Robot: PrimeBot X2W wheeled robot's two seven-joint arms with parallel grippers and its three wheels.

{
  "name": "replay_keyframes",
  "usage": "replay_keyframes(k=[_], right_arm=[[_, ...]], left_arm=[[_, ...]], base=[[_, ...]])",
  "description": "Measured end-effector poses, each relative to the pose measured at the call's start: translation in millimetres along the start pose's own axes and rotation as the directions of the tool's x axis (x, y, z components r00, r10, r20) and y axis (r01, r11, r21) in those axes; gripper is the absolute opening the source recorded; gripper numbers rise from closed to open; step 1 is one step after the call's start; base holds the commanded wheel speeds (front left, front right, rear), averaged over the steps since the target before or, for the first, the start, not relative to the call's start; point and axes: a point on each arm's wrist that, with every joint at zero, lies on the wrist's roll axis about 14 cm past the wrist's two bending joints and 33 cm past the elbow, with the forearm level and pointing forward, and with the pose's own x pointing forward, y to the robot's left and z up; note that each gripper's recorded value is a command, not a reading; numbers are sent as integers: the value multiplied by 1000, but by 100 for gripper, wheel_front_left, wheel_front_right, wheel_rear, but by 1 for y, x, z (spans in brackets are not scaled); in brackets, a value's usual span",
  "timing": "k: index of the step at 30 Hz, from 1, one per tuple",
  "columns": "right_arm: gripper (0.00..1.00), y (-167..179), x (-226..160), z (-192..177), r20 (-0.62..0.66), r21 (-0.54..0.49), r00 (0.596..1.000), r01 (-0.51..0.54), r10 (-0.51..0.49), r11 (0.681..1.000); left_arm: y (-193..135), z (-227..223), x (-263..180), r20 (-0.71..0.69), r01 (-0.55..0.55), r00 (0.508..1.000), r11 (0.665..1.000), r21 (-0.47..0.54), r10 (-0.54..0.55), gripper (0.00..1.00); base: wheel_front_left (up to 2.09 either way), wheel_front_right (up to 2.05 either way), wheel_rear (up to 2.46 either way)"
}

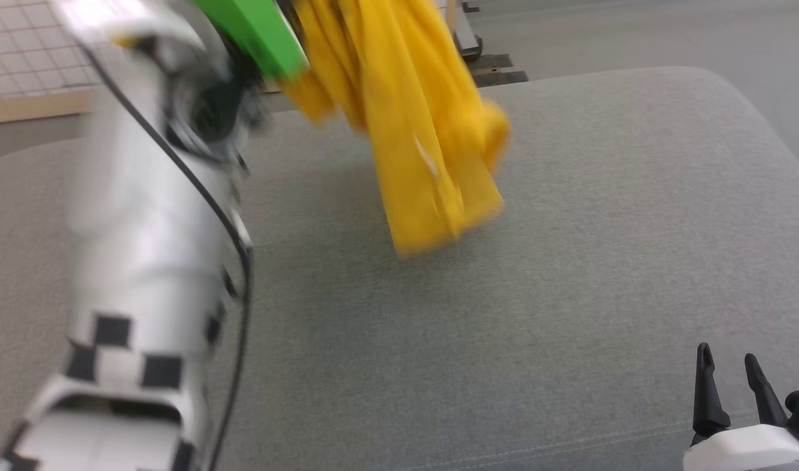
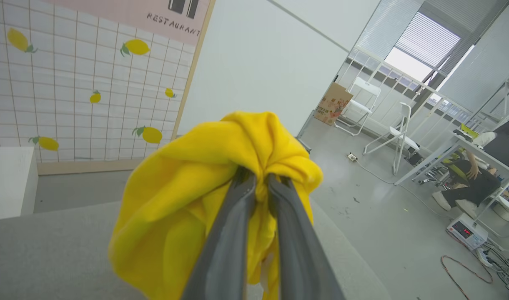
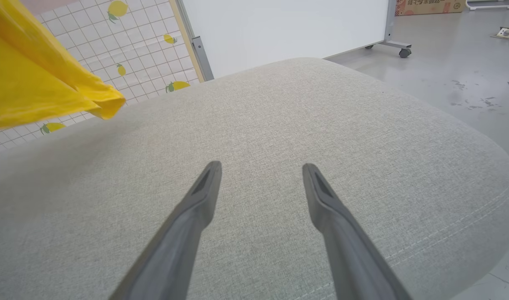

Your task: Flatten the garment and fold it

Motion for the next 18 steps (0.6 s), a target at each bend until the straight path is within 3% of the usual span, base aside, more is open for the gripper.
replay_keyframes(k=[6,13,16,18], right_arm=[[100,-5,-6,0,2,3,1000,16,-16,1000],[100,-14,-11,-1,-4,3,999,44,-44,999],[100,-15,-11,-2,-7,3,999,47,-47,999],[100,-15,-10,-3,-9,6,999,47,-47,999]], left_arm=[[11,-140,-17,-283,-42,959,998,-53,26,0],[24,-292,-86,-630,-94,772,996,9,79,0],[29,-325,-113,-716,-111,691,993,27,97,0],[33,-332,-121,-735,-136,670,991,16,104,0]], base=[[0,0,0],[0,0,0],[0,0,0],[0,0,0]])
